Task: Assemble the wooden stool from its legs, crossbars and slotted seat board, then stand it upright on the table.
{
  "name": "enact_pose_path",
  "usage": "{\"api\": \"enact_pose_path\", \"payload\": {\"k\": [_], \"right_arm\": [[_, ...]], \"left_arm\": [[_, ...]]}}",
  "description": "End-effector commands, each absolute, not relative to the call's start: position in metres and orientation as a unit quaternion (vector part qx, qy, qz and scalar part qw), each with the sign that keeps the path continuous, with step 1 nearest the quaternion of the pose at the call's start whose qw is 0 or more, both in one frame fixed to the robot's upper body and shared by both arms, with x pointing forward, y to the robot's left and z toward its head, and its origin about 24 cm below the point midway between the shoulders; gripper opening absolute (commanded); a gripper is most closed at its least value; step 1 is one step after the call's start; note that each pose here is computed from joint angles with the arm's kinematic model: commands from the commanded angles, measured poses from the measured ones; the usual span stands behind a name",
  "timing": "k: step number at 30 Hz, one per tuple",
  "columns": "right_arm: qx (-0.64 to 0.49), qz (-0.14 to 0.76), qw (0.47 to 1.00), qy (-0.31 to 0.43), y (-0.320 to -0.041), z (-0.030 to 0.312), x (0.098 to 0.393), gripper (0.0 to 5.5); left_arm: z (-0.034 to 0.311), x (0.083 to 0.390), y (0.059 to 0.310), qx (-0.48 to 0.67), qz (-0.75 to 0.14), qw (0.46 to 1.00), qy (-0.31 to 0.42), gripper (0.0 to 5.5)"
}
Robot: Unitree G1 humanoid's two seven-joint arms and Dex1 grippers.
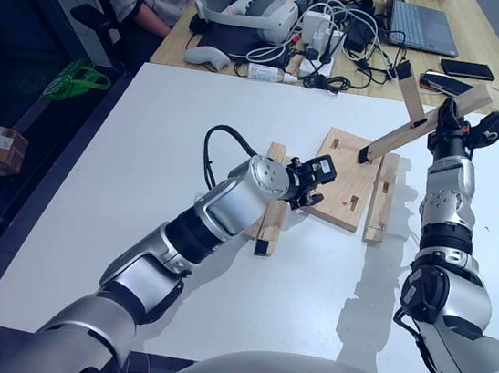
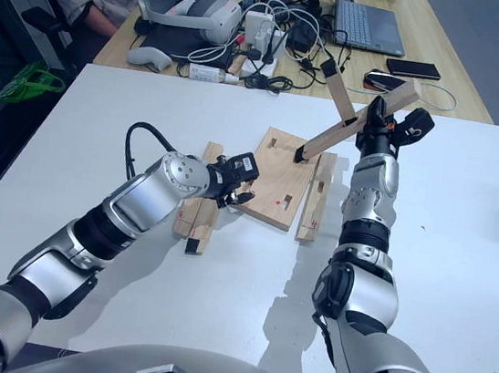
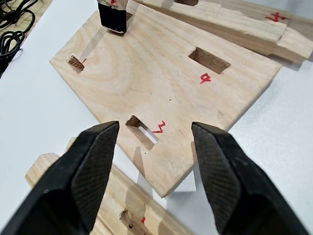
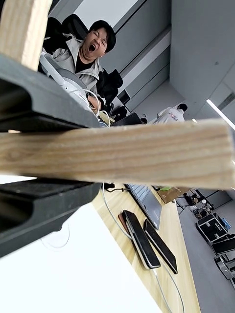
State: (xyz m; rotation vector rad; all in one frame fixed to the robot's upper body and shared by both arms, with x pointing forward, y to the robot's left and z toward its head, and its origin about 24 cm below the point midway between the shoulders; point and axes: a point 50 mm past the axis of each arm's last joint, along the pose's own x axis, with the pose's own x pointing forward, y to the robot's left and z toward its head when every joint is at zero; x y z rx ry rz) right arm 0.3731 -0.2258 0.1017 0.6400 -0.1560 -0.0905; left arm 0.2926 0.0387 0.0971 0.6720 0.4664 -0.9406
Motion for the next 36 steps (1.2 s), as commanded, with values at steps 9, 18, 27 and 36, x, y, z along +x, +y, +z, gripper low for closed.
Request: {"api": "enact_pose_path", "payload": {"k": [9,18,27,36], "right_arm": [[0.254,-0.061,0.963,-0.075,-0.251,0.114,0.368,1.01],[0.304,-0.048,0.946,-0.1,-0.247,0.131,0.378,1.01],[0.318,-0.069,0.941,-0.093,-0.253,0.124,0.379,1.01],[0.327,-0.087,0.939,-0.067,-0.252,0.101,0.377,1.01]], "left_arm": [[0.097,0.291,0.039,0.298,-0.422,0.828,0.219,2.75],[0.097,0.289,0.038,0.3,-0.424,0.826,0.218,2.75],[0.097,0.287,0.035,0.303,-0.43,0.822,0.217,2.75],[0.099,0.288,0.034,0.311,-0.435,0.818,0.213,2.75]]}}
